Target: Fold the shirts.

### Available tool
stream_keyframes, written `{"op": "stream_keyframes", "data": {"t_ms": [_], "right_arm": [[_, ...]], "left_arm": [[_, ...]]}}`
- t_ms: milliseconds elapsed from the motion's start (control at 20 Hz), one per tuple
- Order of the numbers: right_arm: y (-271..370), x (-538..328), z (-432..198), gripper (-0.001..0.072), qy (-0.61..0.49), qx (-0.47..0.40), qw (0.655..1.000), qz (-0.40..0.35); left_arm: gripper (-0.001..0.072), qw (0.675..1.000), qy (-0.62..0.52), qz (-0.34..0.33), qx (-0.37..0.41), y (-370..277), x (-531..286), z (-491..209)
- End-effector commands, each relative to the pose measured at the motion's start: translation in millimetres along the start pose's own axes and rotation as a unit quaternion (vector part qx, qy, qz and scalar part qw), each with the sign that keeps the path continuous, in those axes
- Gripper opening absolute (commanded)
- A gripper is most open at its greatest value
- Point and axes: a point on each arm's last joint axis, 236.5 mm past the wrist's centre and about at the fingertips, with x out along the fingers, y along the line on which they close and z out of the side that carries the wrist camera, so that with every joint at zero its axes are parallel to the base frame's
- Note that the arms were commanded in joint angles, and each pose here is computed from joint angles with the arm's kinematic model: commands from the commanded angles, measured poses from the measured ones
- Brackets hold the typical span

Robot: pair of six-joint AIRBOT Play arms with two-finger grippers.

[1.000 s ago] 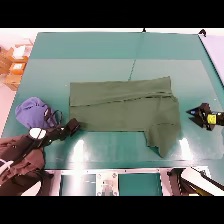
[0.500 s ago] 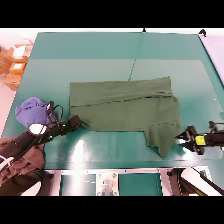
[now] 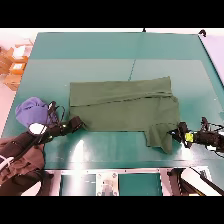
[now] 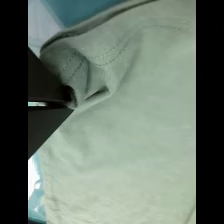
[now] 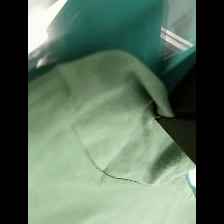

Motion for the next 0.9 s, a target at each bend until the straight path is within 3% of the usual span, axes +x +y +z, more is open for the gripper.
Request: {"op": "stream_keyframes", "data": {"t_ms": [0, 100, 200, 300, 400, 600, 850], "right_arm": [[6, -12, -1, 0.0019, 0.006, -0.030, 1.000, -0.007], [-14, -26, -2, 0.0019, 0.002, -0.028, 0.997, -0.067], [-30, -37, -6, 0.0018, -0.006, -0.022, 0.993, -0.112], [-27, -42, -5, 0.0018, -0.018, -0.031, 0.993, -0.112], [-18, -42, -10, 0.0018, -0.013, -0.042, 0.993, -0.105], [25, -42, -11, 0.0018, -0.008, -0.104, 0.992, -0.077], [127, -78, 38, 0.0018, -0.092, -0.166, 0.982, 0.003]], "left_arm": [[0.0022, 1.000, 0.020, -0.007, 0.007, -5, -4, -10], [0.0021, 0.999, 0.028, 0.013, 0.014, 1, -12, -15], [0.0021, 0.996, 0.042, 0.076, 0.016, 26, -27, -24], [0.0021, 0.989, 0.047, 0.142, 0.023, 52, -48, -29], [0.0021, 0.985, 0.040, 0.165, 0.034, 58, -62, -27], [0.0021, 0.988, 0.016, 0.137, 0.073, 24, -70, -2], [0.0021, 0.983, -0.040, 0.100, 0.146, -44, -83, 60]]}}
